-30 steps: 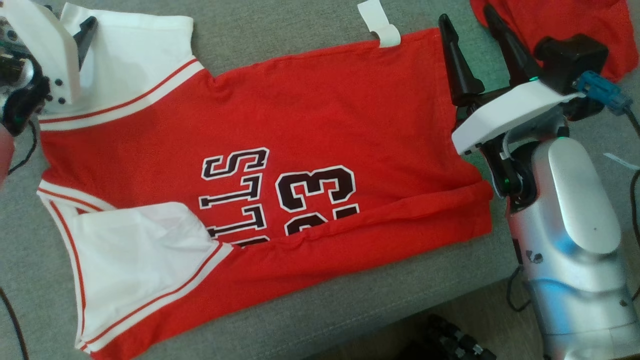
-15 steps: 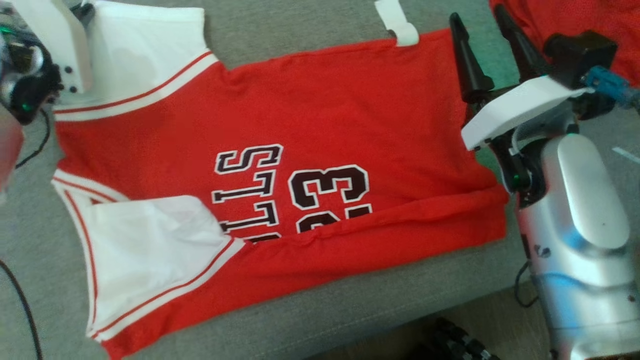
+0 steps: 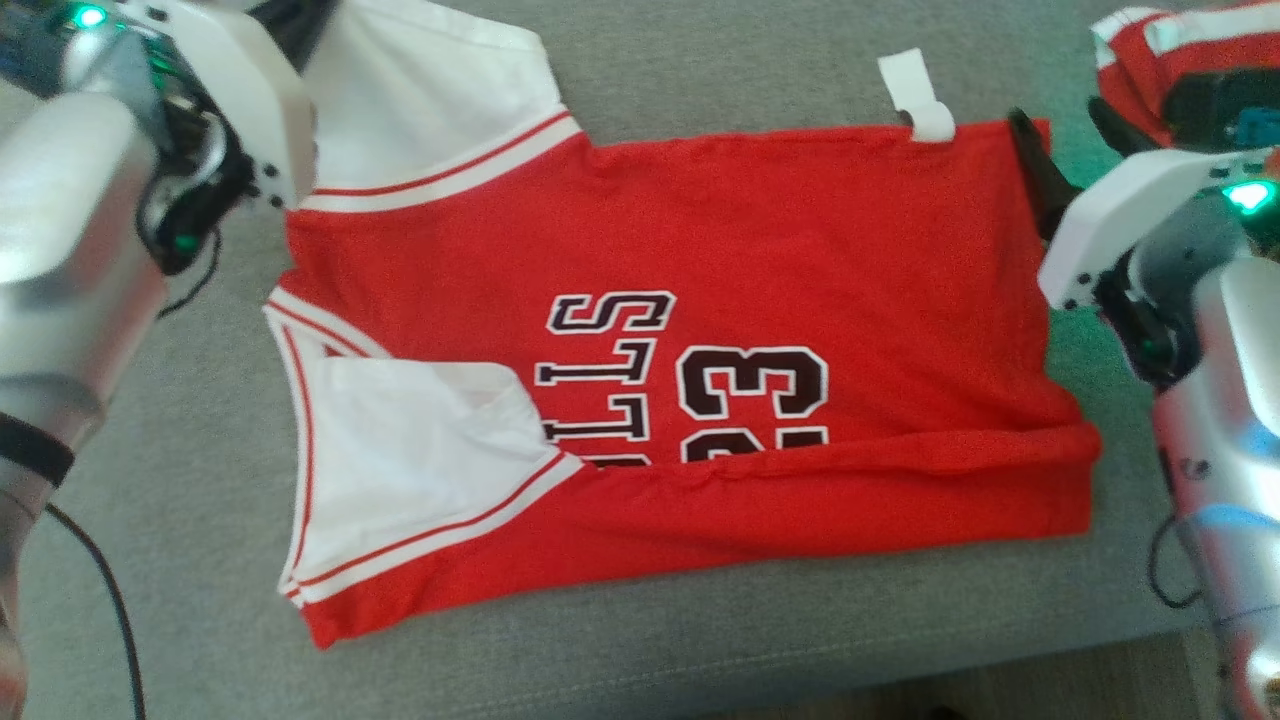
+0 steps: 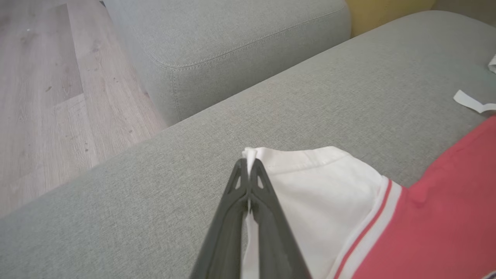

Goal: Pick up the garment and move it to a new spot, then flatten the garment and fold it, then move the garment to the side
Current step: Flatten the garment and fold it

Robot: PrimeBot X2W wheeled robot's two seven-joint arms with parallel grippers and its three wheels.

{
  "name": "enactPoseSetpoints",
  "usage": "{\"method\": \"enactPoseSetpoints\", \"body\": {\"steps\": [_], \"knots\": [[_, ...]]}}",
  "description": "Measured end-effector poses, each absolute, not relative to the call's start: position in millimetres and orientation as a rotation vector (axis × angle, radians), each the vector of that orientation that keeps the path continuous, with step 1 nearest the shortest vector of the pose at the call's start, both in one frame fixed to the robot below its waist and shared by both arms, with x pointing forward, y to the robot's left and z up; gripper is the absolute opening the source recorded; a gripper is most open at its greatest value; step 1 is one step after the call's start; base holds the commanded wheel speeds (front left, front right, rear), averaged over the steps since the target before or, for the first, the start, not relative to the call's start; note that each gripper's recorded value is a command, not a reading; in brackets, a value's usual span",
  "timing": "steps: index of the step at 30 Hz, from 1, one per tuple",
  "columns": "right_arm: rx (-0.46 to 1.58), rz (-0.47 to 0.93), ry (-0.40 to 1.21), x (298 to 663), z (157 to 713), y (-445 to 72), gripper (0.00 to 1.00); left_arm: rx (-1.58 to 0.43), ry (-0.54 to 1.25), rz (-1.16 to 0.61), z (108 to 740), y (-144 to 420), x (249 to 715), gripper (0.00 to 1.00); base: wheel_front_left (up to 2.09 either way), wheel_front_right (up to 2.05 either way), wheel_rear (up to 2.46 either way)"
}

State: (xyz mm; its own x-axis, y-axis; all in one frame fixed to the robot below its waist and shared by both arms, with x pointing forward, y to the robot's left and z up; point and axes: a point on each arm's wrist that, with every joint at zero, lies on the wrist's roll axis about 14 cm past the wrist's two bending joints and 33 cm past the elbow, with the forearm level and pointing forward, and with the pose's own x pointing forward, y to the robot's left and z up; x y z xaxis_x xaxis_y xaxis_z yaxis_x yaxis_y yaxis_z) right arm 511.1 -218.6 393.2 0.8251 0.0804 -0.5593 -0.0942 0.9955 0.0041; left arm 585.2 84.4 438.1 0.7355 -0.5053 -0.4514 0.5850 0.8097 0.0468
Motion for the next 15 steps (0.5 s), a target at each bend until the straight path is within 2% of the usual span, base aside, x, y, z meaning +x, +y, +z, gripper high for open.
{"method": "enactPoseSetpoints", "body": {"steps": [6,14,15], "knots": [[-0.057,0.126,0.686,504,378,-218,1.0,0.202,0.423,-0.641,443,85,562,0.0,0.0,0.0,0.0],[-0.074,0.155,0.728,507,371,-216,1.0,0.199,0.435,-0.676,438,79,552,0.0,0.0,0.0,0.0],[-0.071,0.158,0.74,505,368,-215,0.83,0.199,0.438,-0.677,437,79,551,0.0,0.0,0.0,0.0]]}}
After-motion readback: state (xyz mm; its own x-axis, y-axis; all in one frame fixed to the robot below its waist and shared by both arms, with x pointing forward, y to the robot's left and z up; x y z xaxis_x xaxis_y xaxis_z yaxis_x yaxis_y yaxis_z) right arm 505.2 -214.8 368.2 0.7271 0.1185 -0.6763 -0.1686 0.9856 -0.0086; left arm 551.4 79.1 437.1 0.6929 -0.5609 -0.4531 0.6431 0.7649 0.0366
